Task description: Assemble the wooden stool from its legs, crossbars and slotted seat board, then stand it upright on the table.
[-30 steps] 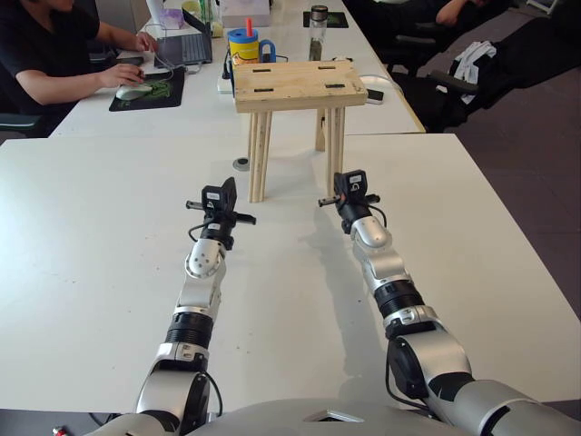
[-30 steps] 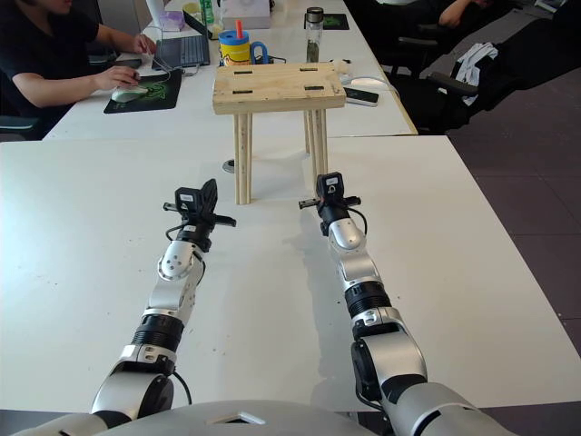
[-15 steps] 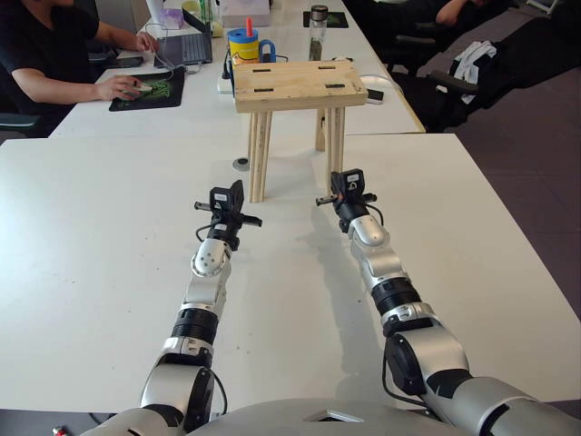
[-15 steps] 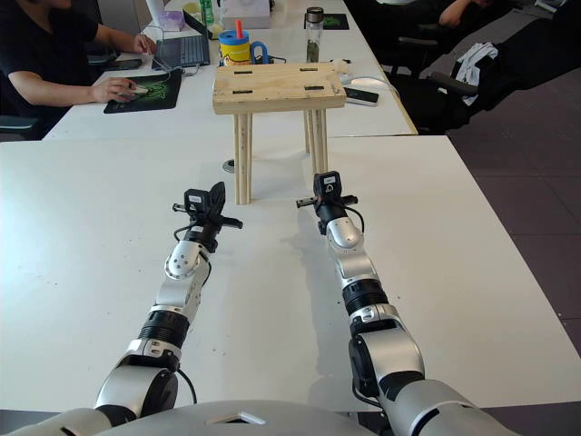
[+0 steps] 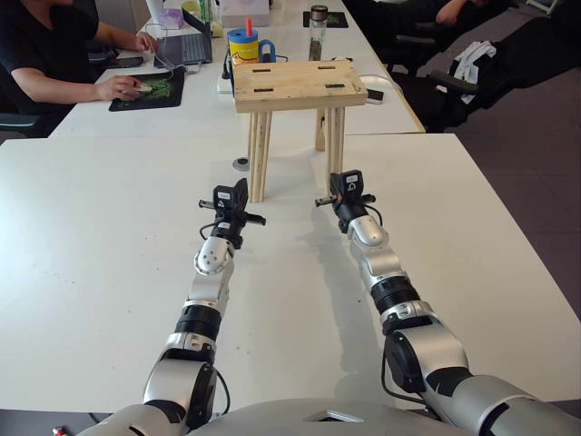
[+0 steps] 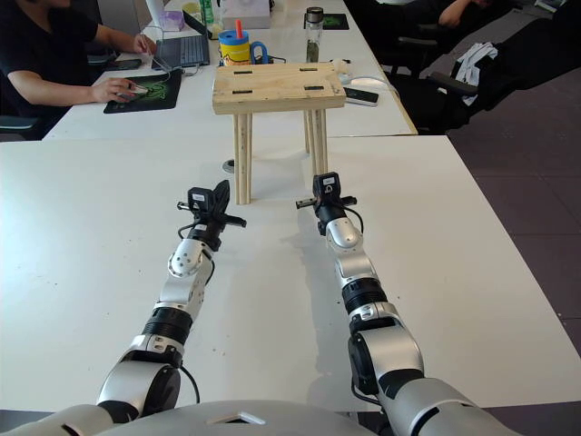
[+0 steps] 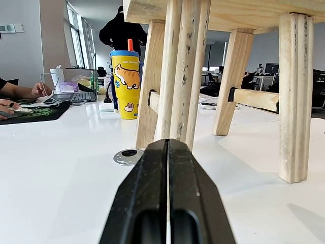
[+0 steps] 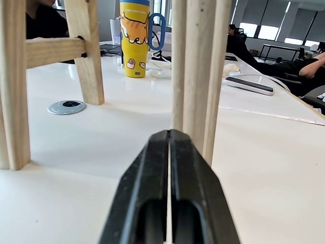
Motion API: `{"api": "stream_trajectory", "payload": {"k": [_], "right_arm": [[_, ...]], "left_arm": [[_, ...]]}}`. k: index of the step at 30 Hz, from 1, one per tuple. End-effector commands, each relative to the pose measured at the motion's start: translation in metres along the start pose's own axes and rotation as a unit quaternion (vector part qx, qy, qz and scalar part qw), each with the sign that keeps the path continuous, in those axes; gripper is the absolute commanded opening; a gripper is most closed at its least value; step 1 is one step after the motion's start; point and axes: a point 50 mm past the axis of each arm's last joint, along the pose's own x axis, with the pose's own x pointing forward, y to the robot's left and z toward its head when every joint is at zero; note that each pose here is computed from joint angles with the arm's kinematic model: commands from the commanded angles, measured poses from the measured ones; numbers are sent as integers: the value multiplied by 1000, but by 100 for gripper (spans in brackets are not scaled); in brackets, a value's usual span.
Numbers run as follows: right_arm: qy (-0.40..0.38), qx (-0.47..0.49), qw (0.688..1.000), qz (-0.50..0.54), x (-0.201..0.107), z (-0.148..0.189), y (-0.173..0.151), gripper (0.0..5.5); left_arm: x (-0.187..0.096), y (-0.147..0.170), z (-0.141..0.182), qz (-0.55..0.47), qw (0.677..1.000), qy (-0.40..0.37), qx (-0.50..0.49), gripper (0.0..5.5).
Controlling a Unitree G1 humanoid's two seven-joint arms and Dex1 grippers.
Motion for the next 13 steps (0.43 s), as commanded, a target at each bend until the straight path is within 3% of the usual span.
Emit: {"api": "stream_trajectory", "payload": {"k": [1,13], "right_arm": [[-7,-1,1000,11,5,7,3,0],[-1,-4,1000,22,5,4,8,0]], "left_arm": [[5,-3,4,-6,1000,-9,2,1],[3,-3,2,-7,1000,-6,8,1]]}}
